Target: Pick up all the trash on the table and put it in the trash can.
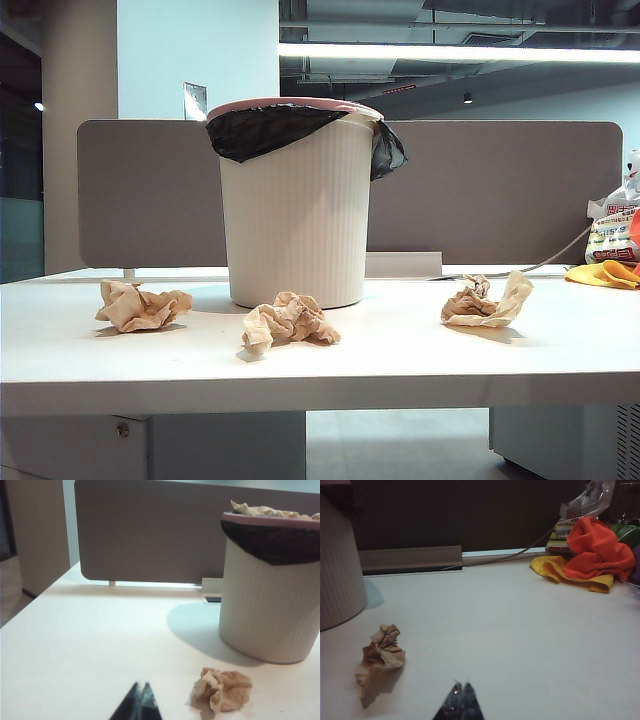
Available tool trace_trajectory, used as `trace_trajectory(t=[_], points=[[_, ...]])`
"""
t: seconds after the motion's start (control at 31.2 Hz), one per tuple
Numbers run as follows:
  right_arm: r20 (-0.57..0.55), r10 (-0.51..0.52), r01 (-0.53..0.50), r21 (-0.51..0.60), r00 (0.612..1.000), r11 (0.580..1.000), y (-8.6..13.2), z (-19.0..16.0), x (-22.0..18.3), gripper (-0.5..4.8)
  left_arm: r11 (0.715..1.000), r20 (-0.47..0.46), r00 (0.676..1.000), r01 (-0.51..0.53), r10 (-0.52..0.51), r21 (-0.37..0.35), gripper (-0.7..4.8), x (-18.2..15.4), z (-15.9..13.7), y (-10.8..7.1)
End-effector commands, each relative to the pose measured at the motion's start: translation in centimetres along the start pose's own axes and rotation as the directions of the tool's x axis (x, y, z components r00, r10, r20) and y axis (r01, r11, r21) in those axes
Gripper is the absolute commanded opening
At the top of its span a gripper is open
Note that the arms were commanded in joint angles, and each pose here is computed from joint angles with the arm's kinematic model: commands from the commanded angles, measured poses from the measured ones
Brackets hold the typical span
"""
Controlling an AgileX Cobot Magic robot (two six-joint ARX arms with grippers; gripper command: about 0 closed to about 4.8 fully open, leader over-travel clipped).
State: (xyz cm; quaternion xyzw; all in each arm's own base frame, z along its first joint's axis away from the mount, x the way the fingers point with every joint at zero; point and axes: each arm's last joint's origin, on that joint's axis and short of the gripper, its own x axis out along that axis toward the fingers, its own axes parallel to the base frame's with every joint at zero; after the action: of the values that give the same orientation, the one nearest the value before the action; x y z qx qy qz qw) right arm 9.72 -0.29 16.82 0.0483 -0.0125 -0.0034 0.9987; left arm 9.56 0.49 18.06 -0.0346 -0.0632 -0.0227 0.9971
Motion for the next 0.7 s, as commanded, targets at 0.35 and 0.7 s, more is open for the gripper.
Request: trace_trajectory(t=[0.35, 0.7], points=[[0.135, 0.009, -0.004, -0.040, 0.991, 0.999, 0.3, 2.7, -0.5, -0.01, 0.953, 0.108, 0.991, -0.044, 0.080, -0.301, -0.05, -0.1, 1.3, 0.1], [0.153, 0.059, -0.064, 0.033, 0.987, 0.997, 1.4, 12.2, -3.6, -0.04, 0.960, 0.018, 1.000, 0.029, -0.025, -0.280, -0.05, -2.6, 8.7, -1.1]])
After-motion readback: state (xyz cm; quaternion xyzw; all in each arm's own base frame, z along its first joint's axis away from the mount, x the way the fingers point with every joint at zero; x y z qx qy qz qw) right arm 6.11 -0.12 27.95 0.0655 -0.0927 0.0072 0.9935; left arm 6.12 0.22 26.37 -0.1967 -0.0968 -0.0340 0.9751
